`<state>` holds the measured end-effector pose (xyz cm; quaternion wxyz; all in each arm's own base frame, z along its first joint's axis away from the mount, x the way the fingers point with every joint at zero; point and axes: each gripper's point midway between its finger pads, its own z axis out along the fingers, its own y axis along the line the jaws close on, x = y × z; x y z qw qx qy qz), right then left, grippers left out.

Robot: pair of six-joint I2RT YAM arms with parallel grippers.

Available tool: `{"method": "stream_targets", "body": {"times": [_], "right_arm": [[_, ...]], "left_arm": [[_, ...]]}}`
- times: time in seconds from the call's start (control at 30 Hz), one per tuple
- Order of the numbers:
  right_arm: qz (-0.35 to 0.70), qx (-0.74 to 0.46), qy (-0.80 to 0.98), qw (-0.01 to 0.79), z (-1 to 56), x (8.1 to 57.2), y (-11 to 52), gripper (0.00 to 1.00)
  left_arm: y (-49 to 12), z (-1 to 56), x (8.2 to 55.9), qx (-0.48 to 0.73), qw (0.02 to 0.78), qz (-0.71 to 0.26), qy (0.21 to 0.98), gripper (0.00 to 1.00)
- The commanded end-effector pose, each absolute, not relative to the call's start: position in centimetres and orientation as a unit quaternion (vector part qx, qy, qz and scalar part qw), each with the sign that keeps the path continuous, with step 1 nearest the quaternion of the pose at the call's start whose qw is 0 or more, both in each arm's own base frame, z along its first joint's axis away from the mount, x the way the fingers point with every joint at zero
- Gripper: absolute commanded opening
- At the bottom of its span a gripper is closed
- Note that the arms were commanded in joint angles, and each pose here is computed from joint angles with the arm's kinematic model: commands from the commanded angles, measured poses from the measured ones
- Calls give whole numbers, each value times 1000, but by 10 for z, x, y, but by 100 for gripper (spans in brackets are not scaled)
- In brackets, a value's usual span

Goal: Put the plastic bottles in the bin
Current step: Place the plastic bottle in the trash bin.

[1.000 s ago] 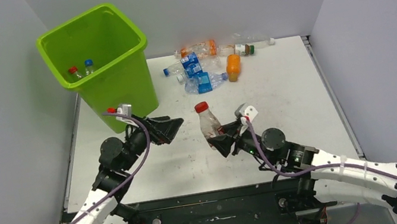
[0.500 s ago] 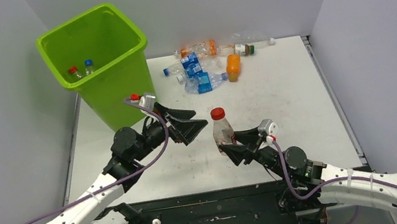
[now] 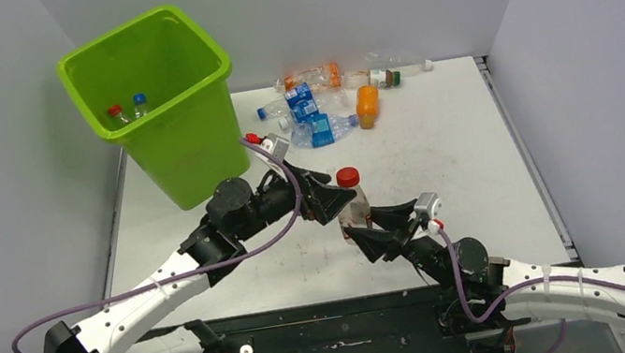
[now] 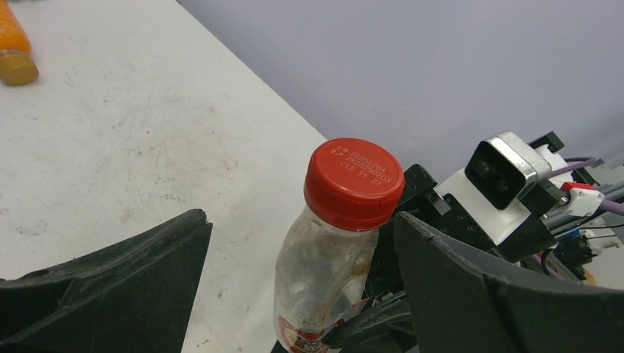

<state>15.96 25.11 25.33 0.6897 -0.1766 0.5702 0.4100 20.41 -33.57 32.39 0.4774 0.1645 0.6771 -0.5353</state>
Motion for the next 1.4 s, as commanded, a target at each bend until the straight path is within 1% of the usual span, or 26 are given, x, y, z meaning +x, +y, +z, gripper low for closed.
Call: {"method": "stream_targets", "body": {"times": [0.0,0.27,0.47,0.5,0.57,0.7,0.73,0.77,0.8,0.83,0.87,0.9,0.93,1.0,1.1,1.13,1.17,1.2,1.27,1.37], "right_arm": [[412,-160,555,705,264,160,248,5],[408,-167,564,699,257,160,253,5],[412,-174,565,693,254,156,256,5],[413,-175,566,692,253,156,257,5],[414,-177,566,691,253,155,258,5],[414,-182,566,689,253,153,260,7],[414,-183,567,688,253,153,260,10],[415,-184,569,686,253,153,261,16],[413,-187,573,682,253,153,262,27],[412,-188,581,676,253,153,264,41],[411,-188,591,668,252,153,266,57],[407,-188,603,660,254,155,267,72],[397,-195,622,647,250,155,269,94],[391,-196,638,634,266,156,270,90],[383,-191,666,611,287,156,271,90],[378,-183,679,602,291,158,269,90],[376,-177,687,596,298,158,269,90],[368,-180,699,586,300,158,268,90],[359,-197,706,578,307,155,268,90],[373,-199,697,579,313,150,265,90]], "left_arm": [[-341,336,203,175,488,-532,670,93],[-349,338,203,176,476,-536,675,86],[-354,340,202,183,478,-536,671,84],[-355,341,202,187,479,-536,670,78],[-357,342,200,197,479,-538,666,62],[-360,342,198,203,477,-539,664,38],[-360,342,197,205,478,-539,663,31],[-361,341,197,208,479,-538,662,22],[-360,341,196,211,481,-537,660,14],[-360,341,196,213,483,-536,659,7],[-359,341,197,215,488,-531,659,0],[-357,341,198,216,493,-524,660,0],[-354,343,201,217,503,-515,659,0],[-343,352,205,223,532,-488,655,0],[-315,374,216,245,599,-411,642,0],[-304,385,219,268,630,-373,626,0],[-293,395,222,265,651,-349,619,0],[-280,407,225,280,682,-310,600,0],[-261,426,224,301,725,-261,562,0],[-243,446,214,325,768,-220,506,0]]}}
